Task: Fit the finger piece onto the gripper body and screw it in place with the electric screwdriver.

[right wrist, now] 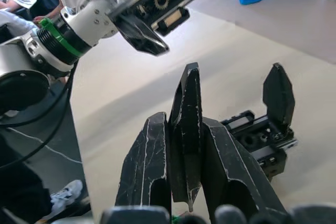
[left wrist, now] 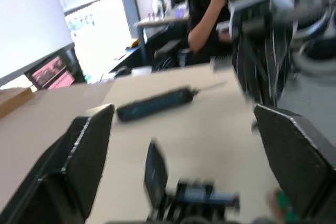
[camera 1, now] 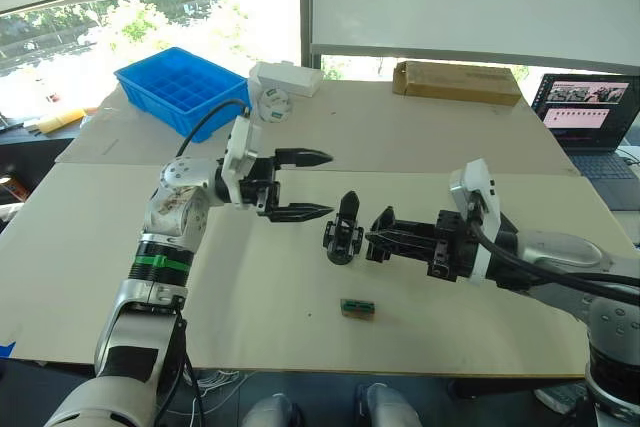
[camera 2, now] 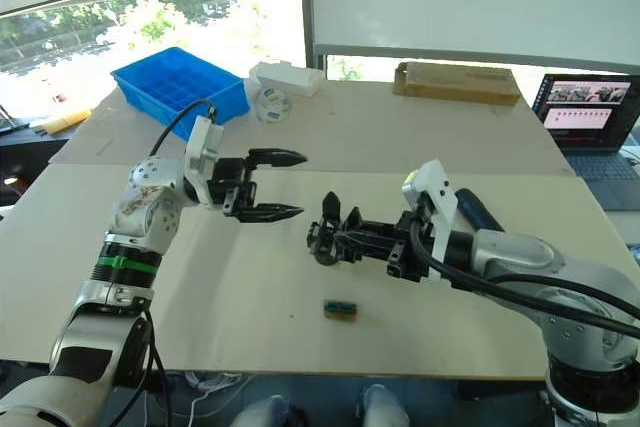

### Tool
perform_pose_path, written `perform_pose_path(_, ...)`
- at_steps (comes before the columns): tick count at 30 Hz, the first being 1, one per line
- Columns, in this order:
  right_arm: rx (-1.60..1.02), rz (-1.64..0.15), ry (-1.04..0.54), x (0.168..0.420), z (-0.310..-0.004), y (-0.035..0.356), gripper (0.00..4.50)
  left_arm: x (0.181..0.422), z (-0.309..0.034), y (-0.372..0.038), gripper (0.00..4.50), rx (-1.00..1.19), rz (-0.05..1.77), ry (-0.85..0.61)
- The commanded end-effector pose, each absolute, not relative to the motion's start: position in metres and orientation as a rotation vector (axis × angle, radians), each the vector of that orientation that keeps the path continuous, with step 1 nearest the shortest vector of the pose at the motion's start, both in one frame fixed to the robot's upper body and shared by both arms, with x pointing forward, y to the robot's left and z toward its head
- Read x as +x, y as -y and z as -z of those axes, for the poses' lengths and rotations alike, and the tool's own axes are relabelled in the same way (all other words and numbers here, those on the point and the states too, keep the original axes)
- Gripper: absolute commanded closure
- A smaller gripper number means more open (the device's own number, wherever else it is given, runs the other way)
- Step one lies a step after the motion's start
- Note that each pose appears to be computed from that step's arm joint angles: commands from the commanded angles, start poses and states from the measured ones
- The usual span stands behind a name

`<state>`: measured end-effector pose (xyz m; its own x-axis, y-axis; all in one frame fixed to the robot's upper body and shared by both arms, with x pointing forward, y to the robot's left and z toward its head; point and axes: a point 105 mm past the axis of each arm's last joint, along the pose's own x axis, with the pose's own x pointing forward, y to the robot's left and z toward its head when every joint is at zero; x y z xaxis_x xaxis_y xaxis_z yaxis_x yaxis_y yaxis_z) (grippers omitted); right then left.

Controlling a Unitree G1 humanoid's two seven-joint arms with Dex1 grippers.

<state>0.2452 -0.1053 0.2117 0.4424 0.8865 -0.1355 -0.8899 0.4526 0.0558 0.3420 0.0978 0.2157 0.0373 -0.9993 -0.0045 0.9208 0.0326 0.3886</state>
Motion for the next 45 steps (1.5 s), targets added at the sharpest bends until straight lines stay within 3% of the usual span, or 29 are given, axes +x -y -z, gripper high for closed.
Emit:
perform_pose_path(1, -0.107, -1.146, -0.035, 0.237, -0.223, 0.102, 4.11, 0.348, -0.174, -0.114, 0.00, 0.376, 1.473, 0.198)
perform_pose_path(5, -0.104, -1.173, 0.021, 0.236, -0.227, 0.100, 4.11, 0.347, -0.128, -0.112, 0.00, 0.345, 1.474, 0.083)
perform_pose_path(9, -0.132, -1.177, 0.032, 0.237, -0.225, 0.098, 4.11, 0.349, -0.108, -0.092, 0.00, 0.341, 1.471, 0.063)
perform_pose_path(20, -0.132, -1.186, 0.039, 0.234, -0.222, 0.095, 4.11, 0.357, -0.093, -0.050, 0.00, 0.320, 1.480, 0.008)
perform_pose_path(32, -0.118, -1.179, 0.035, 0.233, -0.214, 0.097, 4.11, 0.353, -0.082, -0.036, 0.00, 0.314, 1.530, -0.064)
perform_pose_path(35, -0.115, -1.175, 0.030, 0.232, -0.210, 0.097, 4.11, 0.354, -0.081, -0.034, 0.80, 0.290, 1.518, -0.071)
perform_pose_path(38, -0.112, -1.170, 0.026, 0.232, -0.207, 0.098, 4.11, 0.355, -0.079, -0.031, 2.21, 0.298, 1.501, -0.078)
perform_pose_path(45, -0.102, -1.127, 0.082, 0.242, -0.210, 0.098, 4.11, 0.353, -0.082, -0.028, 2.22, 0.343, 1.513, -0.020)
